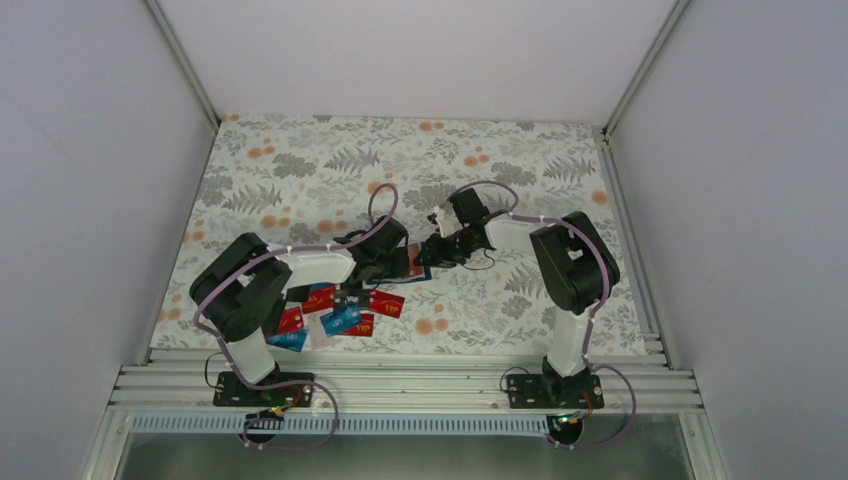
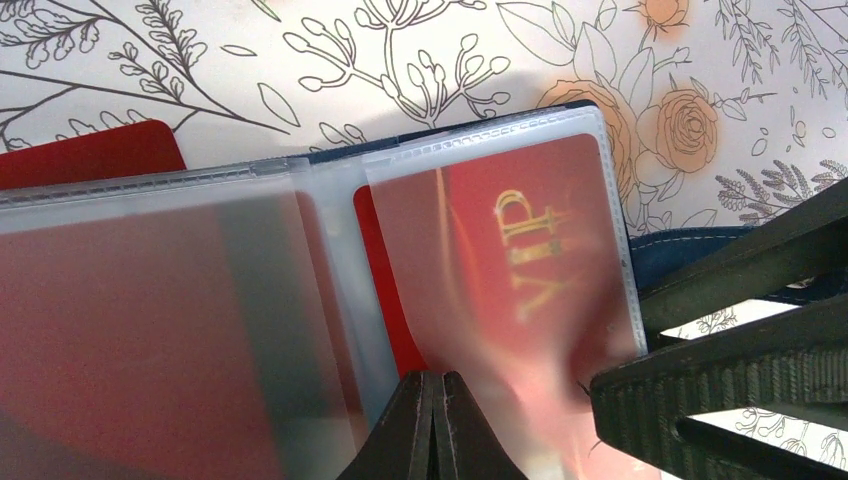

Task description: Put the credit cards into the card holder

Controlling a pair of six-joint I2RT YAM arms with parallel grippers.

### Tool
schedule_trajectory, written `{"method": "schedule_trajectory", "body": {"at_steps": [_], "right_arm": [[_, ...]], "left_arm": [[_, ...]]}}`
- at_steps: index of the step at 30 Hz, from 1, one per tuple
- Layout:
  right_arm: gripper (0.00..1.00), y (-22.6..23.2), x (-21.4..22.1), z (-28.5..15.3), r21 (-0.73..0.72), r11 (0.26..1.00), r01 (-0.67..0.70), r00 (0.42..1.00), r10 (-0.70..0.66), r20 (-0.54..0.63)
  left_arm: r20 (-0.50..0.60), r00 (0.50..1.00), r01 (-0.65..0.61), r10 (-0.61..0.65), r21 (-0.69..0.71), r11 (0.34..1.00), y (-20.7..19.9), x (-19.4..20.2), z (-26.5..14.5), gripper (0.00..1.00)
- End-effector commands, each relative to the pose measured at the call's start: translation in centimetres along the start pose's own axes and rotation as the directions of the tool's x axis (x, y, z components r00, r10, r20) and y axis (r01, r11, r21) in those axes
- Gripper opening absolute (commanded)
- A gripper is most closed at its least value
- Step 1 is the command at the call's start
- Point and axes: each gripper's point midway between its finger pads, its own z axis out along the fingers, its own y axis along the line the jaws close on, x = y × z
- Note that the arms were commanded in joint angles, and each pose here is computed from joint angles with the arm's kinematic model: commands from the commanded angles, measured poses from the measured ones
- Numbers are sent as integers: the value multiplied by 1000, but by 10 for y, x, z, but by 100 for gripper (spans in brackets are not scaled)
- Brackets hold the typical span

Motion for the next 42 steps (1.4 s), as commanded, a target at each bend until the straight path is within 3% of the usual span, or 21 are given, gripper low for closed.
{"method": "schedule_trajectory", "body": {"at_steps": [1, 12, 26, 42], "right_arm": [[27, 7, -1, -3, 56, 998, 37, 999, -37, 2], [28, 16, -8, -13, 133, 988, 74, 997, -78, 19], [27, 34, -6, -5, 26, 995, 96, 995, -97, 5], [28, 60, -11, -9, -50, 992, 117, 993, -117, 9]], "left_arm": [[-41, 999, 0, 0, -11, 1000, 7, 14, 10, 2], [-42, 999, 3, -4, -20, 1000, 10, 15, 10, 2], [-42, 999, 5, -6, -21, 1000, 10, 16, 9, 2], [44, 999, 5, -6, 24, 1000, -7, -9, -32, 2]]}}
